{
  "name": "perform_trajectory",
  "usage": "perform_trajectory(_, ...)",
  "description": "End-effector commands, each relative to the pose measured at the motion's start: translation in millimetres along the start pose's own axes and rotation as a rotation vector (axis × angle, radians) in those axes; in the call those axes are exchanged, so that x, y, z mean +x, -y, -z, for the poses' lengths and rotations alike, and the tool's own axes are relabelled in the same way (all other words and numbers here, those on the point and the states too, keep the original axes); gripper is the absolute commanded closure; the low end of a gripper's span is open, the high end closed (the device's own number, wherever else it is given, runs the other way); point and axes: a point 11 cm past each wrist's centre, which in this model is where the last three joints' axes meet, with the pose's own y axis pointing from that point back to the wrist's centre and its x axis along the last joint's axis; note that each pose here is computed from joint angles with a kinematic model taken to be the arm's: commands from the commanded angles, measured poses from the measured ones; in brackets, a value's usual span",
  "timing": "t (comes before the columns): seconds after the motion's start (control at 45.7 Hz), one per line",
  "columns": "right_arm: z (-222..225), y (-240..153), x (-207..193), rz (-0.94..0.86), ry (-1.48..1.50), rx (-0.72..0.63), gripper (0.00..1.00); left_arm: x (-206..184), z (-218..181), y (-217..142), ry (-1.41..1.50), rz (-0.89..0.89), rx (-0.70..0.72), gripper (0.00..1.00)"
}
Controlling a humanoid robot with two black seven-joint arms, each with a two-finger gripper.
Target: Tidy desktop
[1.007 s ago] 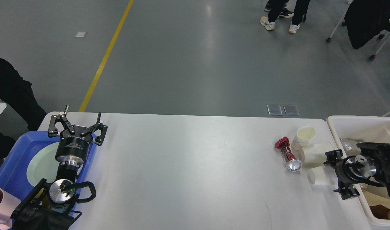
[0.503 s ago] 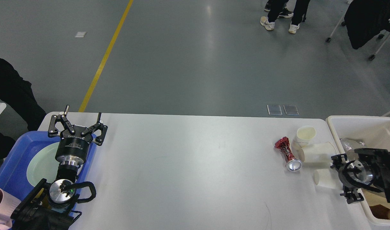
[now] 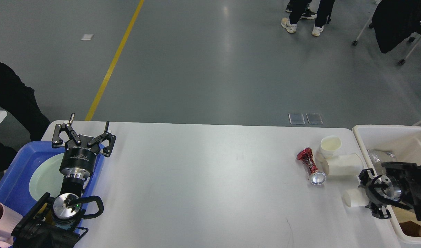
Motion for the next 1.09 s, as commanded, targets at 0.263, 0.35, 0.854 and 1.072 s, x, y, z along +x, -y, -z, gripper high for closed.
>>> perform_trajectory(0.263,4.2,-13.5,10.9,0.007,-0.031,-0.022,1.0,-0.1,0.6,0.0,-0.001,0.0,0.0,0.04)
perform_trajectory(0.35,2.6,-24.0,13.5,0.011,-0.073,-0.082,1.0,-0.1,0.6,0.0,-0.001,0.0,0.0,0.04)
perform_trajectory(0.854,46.9,-185.1,13.3,0.237,-0.788,-0.134,1.0,-0.1,0.6,0.0,-0.001,0.0,0.0,0.04)
perform_trajectory(1.072,46.1,-225.3,3.5,0.249,-0.926,-0.098,1.0,0.0,-0.1,0.0,0.0,0.0,0.0,0.04)
